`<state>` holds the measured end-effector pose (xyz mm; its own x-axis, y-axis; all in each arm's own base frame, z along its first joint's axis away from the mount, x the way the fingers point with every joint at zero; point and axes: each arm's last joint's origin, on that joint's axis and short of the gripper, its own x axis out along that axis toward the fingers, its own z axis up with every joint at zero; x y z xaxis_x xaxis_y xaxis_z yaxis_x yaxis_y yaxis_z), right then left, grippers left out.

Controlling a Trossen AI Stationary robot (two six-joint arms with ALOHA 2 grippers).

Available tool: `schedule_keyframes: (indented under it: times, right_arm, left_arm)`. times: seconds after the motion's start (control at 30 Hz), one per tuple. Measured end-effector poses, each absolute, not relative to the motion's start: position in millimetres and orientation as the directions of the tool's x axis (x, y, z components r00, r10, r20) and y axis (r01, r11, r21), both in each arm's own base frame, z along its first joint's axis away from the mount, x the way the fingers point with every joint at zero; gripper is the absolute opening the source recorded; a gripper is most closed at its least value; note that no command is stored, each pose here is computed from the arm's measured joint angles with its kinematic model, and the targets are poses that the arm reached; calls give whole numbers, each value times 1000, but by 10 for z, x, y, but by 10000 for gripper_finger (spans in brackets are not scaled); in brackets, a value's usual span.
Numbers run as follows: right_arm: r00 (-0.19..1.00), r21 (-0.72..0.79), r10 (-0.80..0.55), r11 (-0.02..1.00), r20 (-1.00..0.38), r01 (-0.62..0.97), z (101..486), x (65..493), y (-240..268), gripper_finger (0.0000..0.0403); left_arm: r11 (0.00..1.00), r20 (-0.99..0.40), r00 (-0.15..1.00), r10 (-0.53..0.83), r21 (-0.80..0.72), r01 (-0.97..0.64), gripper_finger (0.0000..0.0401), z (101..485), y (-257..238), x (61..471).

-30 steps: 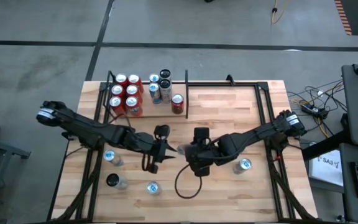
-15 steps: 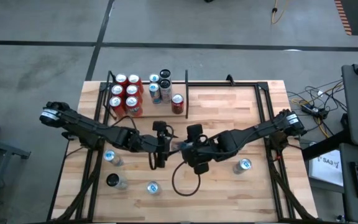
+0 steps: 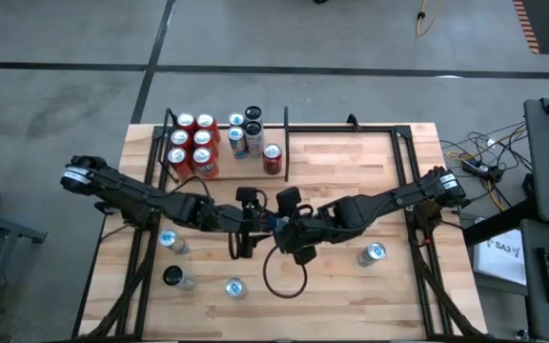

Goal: Place canned beverage on shelf
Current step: Put the blue soda can on the shelf aligned with the other blue soda can

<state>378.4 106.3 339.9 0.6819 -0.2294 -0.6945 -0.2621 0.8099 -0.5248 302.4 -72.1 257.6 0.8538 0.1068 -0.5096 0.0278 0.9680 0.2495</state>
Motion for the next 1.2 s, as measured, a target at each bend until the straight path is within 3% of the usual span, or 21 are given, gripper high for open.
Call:
schedule_keyframes:
  times: [0.17,0.27,0.47,0.7,1.03,1.2]
  right_arm:
    - [689,-555,-236,781,-686,-285,3408,3804,1024,229]
    - [691,-558,-238,780,-682,-281,3411,3808,1022,233]
    - [727,-559,-242,796,-643,-230,3478,3822,1020,288]
    - [788,-588,-227,784,-572,-201,3738,3691,980,286]
    - [947,-553,-98,828,-307,-94,4391,3438,676,262]
    - [969,-461,-19,881,-246,-100,4417,3472,363,252]
  left_arm:
    - [957,-496,848,185,288,-39,207,2578,-707,3018]
    - [956,-495,848,189,291,-43,207,2581,-705,3017]
    - [946,-476,852,218,319,-64,207,2641,-679,2979]
    - [932,-404,883,238,352,-90,207,2781,-611,2729]
    - [904,-111,948,300,350,-245,207,2835,-450,2233]
    - [889,7,946,325,338,-308,207,2886,-394,2055]
